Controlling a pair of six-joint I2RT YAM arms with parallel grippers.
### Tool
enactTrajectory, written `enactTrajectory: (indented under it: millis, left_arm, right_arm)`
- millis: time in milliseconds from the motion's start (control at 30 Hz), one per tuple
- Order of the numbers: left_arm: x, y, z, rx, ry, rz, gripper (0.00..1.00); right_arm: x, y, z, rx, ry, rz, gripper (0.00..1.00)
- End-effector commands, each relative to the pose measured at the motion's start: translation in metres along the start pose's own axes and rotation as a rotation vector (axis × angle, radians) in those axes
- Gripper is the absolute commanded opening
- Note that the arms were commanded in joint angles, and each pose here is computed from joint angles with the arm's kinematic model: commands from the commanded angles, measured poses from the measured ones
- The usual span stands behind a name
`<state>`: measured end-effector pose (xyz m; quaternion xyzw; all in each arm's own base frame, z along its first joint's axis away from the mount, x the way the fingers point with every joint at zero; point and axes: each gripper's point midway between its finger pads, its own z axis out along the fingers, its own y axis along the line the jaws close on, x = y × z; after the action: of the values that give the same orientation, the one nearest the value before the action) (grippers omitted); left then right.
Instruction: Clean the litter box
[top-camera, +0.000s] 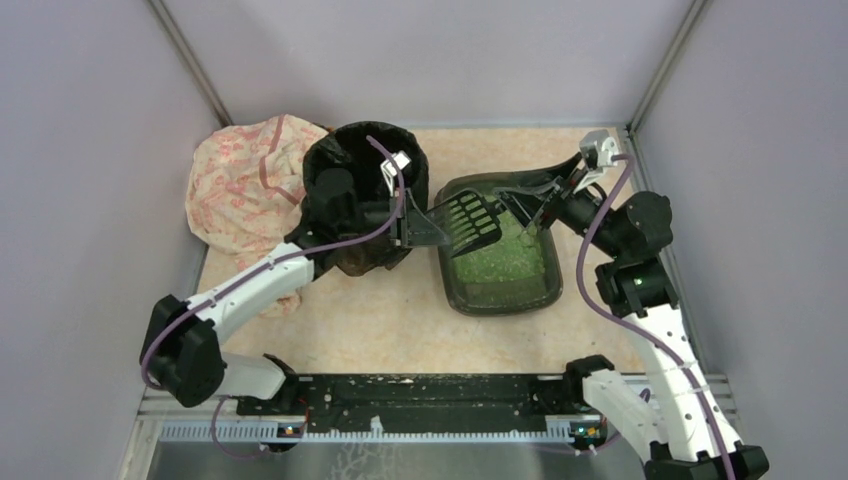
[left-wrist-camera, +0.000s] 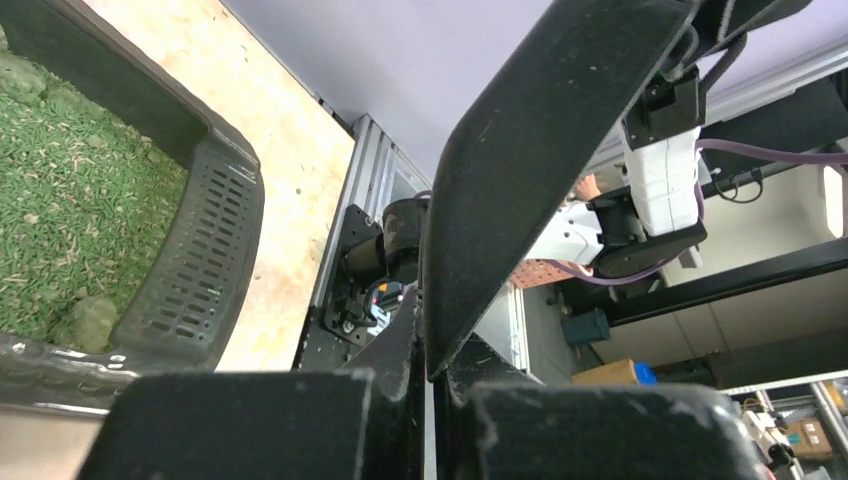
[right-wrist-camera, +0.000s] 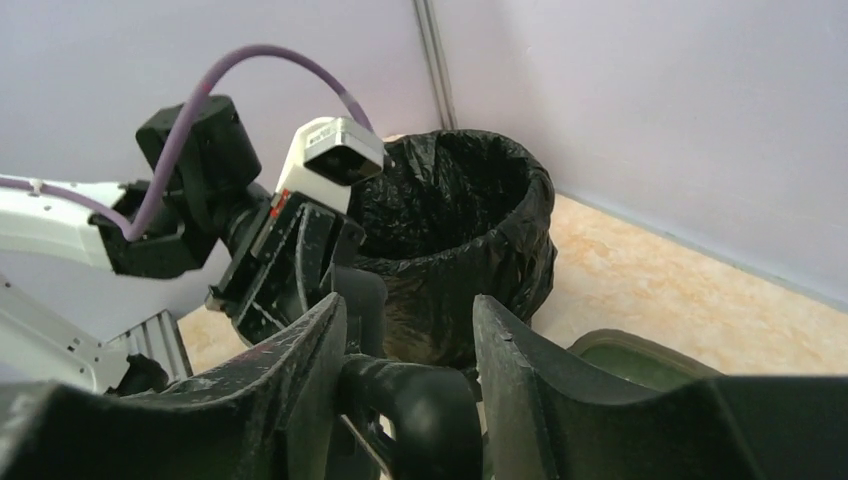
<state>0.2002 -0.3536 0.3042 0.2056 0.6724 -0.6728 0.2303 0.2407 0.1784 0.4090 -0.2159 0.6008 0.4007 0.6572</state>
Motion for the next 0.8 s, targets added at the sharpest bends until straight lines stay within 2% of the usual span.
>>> enactTrajectory:
  millis: [0, 133, 333, 567, 667, 767]
  left_arm:
    - [-0.009, -0.041, -0.018, 0.044, 0.066, 0.136, 0.0]
    - [-0.009, -0.051, -0.024, 0.031, 0.101, 0.154, 0.0]
    - [-0.011, -0.033, -0.031, -0.018, 0.099, 0.115, 0.0]
    - [-0.022, -0.019, -0.035, -0.012, 0.077, 0.081, 0.0]
    - [-0.028, -0.02, -0.038, -0.002, 0.075, 0.081, 0.0]
    - [-0.03, -0.025, -0.037, 0.017, 0.086, 0.088, 0.0]
  right_arm:
    - [0.001, 0.013, 0.001, -0.089, 0.029, 0.009, 0.47]
    - [-0.003, 0.025, 0.003, -0.176, 0.009, 0.02, 0.44]
    - [-0.012, 0.045, 0.0, -0.285, -0.017, 0.027, 0.39]
    - [-0.016, 0.057, -0.006, -0.339, -0.021, 0.035, 0.22]
    - [-0.017, 0.058, -0.008, -0.33, -0.027, 0.029, 0.0]
    - [-0.015, 0.055, -0.007, -0.316, -0.03, 0.032, 0.0]
